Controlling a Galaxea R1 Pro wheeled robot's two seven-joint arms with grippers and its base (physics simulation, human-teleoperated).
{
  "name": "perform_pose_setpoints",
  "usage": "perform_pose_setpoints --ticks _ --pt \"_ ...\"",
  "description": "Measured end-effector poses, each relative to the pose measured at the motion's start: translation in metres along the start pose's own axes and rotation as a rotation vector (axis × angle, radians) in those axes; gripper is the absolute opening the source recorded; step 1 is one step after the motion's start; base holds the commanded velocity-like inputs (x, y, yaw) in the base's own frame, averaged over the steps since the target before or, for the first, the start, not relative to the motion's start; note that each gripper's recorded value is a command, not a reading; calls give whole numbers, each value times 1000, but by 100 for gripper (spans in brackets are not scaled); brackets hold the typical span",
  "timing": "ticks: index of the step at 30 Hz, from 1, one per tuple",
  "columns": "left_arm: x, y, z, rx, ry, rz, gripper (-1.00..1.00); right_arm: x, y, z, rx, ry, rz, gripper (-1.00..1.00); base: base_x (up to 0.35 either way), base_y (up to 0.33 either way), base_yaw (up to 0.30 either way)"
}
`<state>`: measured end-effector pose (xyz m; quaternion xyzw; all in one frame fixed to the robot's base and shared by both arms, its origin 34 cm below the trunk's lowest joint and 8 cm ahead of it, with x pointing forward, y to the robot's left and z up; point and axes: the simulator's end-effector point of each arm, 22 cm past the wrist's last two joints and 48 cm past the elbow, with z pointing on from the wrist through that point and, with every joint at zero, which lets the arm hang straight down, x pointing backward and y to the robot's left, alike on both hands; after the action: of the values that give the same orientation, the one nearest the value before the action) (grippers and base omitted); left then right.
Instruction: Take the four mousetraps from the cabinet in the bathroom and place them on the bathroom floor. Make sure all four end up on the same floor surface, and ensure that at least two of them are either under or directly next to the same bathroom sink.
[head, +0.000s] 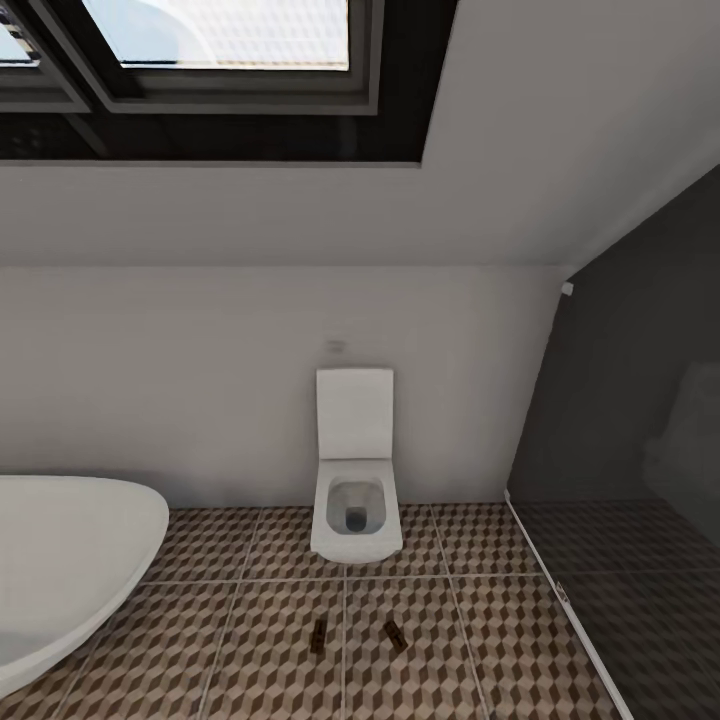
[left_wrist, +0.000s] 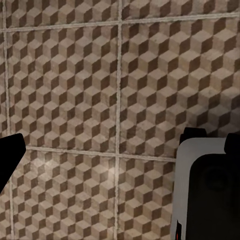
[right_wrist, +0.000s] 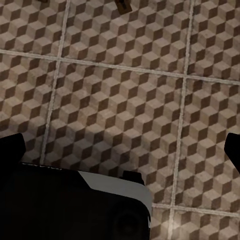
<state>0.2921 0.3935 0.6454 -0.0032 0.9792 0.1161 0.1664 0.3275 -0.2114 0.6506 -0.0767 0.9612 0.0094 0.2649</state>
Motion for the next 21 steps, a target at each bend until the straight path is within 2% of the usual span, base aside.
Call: perform_pose_setpoints --ticks 21 --pt "0 -2 0 6 1 12 100 0 -3 0 3 -1 -2 100 0 0 0"
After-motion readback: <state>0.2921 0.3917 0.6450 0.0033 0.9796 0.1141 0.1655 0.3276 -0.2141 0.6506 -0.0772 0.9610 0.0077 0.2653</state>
